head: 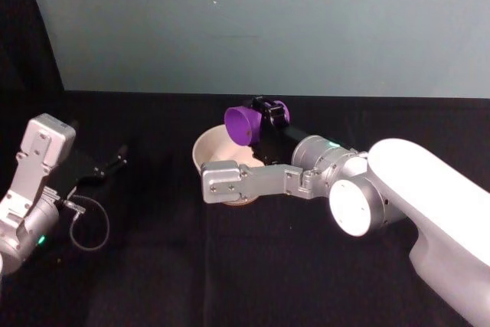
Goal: Pick up the cup and pour the mung beans from the cup into the bowl.
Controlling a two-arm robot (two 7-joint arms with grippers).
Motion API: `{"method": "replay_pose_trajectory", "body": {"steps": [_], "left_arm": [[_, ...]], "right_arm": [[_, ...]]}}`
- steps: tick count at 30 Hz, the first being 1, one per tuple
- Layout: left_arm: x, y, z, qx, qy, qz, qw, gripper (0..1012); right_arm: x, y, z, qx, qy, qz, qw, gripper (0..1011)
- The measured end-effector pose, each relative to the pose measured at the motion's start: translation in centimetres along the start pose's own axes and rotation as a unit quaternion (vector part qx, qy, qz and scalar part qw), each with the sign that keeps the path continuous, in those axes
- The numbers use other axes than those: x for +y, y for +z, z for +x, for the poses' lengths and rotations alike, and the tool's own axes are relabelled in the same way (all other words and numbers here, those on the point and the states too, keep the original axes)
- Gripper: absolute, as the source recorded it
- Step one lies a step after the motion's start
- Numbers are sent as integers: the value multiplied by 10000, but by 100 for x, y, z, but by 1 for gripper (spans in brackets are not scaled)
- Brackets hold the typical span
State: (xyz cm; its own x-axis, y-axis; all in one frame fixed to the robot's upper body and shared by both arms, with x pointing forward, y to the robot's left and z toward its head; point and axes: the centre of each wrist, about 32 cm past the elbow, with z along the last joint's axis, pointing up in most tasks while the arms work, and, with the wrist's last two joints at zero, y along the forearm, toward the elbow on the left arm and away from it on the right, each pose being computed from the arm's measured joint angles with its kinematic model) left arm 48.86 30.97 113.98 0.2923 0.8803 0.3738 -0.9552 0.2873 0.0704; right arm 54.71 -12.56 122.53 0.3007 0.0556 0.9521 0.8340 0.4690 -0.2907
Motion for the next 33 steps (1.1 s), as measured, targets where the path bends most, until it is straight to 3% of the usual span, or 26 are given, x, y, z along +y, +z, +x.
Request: {"method": "replay_pose_trajectory", "body": {"steps": [33], "left_arm": [[0,0,0,0,0,0,10000,1011]], "right_arm": [[6,80,16,-680,13,-102,9976,724]]}}
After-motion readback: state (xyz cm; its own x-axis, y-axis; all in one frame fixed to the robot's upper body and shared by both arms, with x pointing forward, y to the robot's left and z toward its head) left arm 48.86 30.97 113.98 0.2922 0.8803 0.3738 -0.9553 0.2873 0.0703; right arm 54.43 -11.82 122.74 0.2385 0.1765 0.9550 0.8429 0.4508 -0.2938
